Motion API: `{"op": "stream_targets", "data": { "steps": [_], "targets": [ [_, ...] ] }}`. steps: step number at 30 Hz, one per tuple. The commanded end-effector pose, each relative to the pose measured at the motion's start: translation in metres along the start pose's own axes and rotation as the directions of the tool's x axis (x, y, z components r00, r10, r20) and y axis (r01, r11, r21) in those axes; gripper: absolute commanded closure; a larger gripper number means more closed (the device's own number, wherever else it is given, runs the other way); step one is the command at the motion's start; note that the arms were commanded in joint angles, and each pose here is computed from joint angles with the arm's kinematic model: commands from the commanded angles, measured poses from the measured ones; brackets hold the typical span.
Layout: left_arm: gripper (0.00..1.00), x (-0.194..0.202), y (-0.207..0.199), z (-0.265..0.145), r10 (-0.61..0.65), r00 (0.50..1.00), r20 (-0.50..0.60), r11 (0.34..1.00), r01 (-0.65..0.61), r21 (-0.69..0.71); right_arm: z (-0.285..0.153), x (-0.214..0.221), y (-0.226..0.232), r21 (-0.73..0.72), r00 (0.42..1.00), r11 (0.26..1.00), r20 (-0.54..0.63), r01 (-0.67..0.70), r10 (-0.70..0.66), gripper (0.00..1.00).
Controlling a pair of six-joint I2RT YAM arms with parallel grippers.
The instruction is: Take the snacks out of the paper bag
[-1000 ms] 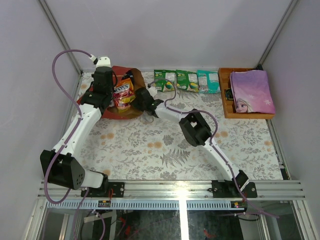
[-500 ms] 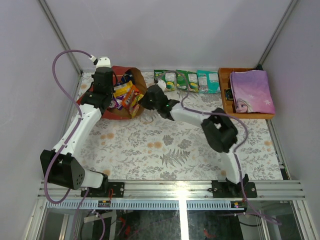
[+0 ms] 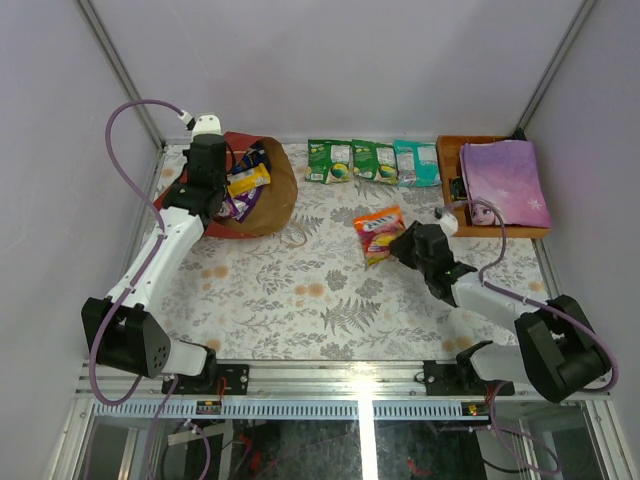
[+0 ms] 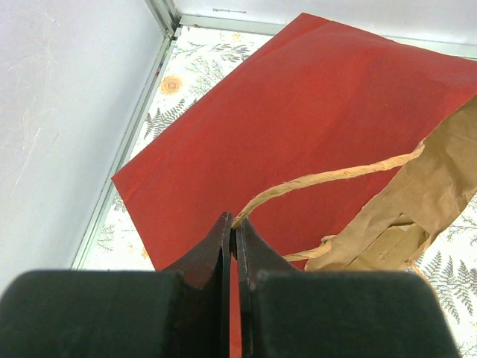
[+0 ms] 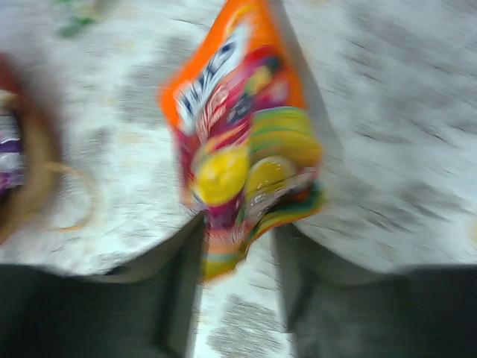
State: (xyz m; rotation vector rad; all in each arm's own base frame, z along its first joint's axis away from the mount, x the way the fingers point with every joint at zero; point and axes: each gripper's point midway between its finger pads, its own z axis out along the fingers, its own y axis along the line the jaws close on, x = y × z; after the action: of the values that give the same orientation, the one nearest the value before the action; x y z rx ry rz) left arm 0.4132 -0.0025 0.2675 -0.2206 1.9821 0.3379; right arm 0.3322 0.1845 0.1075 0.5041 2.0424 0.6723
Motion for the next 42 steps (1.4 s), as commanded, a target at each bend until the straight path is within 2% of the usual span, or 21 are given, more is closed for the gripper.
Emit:
{"op": "stream_targets", "data": {
  "steps": [1, 2, 4, 7, 9, 12, 15, 18, 21, 25, 28, 31, 37, 42],
  "targets": [
    [1.0, -0.012, 0.0, -0.002, -0.024, 0.999, 0.043, 1.0, 0.024, 0.0, -0.023, -0.004, -0.071, 0.254, 0.999, 0.967, 0.044, -0.011, 0.0, 0.23],
    [1.0, -0.012, 0.0, -0.002, -0.024, 0.999, 0.043, 1.0, 0.024, -0.002, -0.029, -0.006, -0.075, 0.278, 0.999, 0.96, 0.046, 0.002, -0.015, 0.09],
    [1.0, -0.013, -0.001, -0.001, -0.024, 0.999, 0.042, 1.0, 0.024, -0.003, -0.039, -0.022, -0.067, 0.262, 0.994, 0.965, 0.087, 0.035, -0.06, 0.01],
    [1.0, -0.012, -0.003, 0.001, -0.022, 0.999, 0.037, 1.0, 0.022, 0.004, -0.052, -0.069, -0.04, 0.234, 0.968, 0.968, 0.206, 0.096, -0.146, 0.0],
    [1.0, -0.011, -0.004, 0.002, -0.019, 0.999, 0.032, 1.0, 0.019, 0.005, -0.058, -0.099, -0.027, 0.27, 0.942, 0.953, 0.264, 0.135, -0.209, 0.01],
    [1.0, -0.011, -0.003, 0.003, -0.016, 0.999, 0.032, 1.0, 0.016, -0.003, -0.053, -0.125, -0.009, 0.296, 0.905, 0.929, 0.293, 0.222, -0.309, 0.03],
    [1.0, -0.01, -0.004, 0.003, -0.017, 0.999, 0.031, 1.0, 0.017, 0.0, -0.021, -0.12, 0.005, 0.285, 0.898, 0.898, 0.191, 0.335, -0.396, 0.06],
    [1.0, -0.008, -0.004, 0.005, -0.008, 1.0, 0.025, 1.0, 0.008, -0.004, 0.021, -0.087, -0.011, 0.309, 0.903, 0.862, 0.019, 0.402, -0.428, 0.06],
    [1.0, -0.006, -0.003, 0.006, -0.002, 1.0, 0.023, 1.0, 0.002, -0.009, 0.056, -0.034, -0.048, 0.317, 0.902, 0.846, -0.11, 0.43, -0.417, 0.06],
    [1.0, -0.005, -0.002, 0.007, 0.004, 1.0, 0.022, 1.0, -0.003, -0.016, 0.063, 0.03, -0.089, 0.333, 0.886, 0.825, -0.257, 0.457, -0.386, 0.06],
    [1.0, -0.003, -0.004, 0.009, 0.004, 1.0, 0.018, 1.0, -0.004, -0.011, 0.06, 0.053, -0.102, 0.335, 0.866, 0.809, -0.32, 0.483, -0.385, 0.06],
    [1.0, -0.001, -0.004, 0.011, 0.007, 1.0, 0.012, 1.0, -0.007, -0.013, 0.061, 0.059, -0.107, 0.334, 0.855, 0.8, -0.345, 0.498, -0.387, 0.05],
    [1.0, -0.003, -0.004, 0.009, 0.003, 1.0, 0.016, 1.0, -0.003, -0.009, 0.077, 0.039, -0.107, 0.353, 0.815, 0.745, -0.372, 0.566, -0.444, 0.02],
    [1.0, -0.002, -0.007, 0.01, 0.005, 1.0, 0.013, 1.0, -0.005, 0.0, 0.093, 0.003, -0.114, 0.371, 0.832, 0.754, -0.363, 0.542, -0.419, 0.01]
  ]
}}
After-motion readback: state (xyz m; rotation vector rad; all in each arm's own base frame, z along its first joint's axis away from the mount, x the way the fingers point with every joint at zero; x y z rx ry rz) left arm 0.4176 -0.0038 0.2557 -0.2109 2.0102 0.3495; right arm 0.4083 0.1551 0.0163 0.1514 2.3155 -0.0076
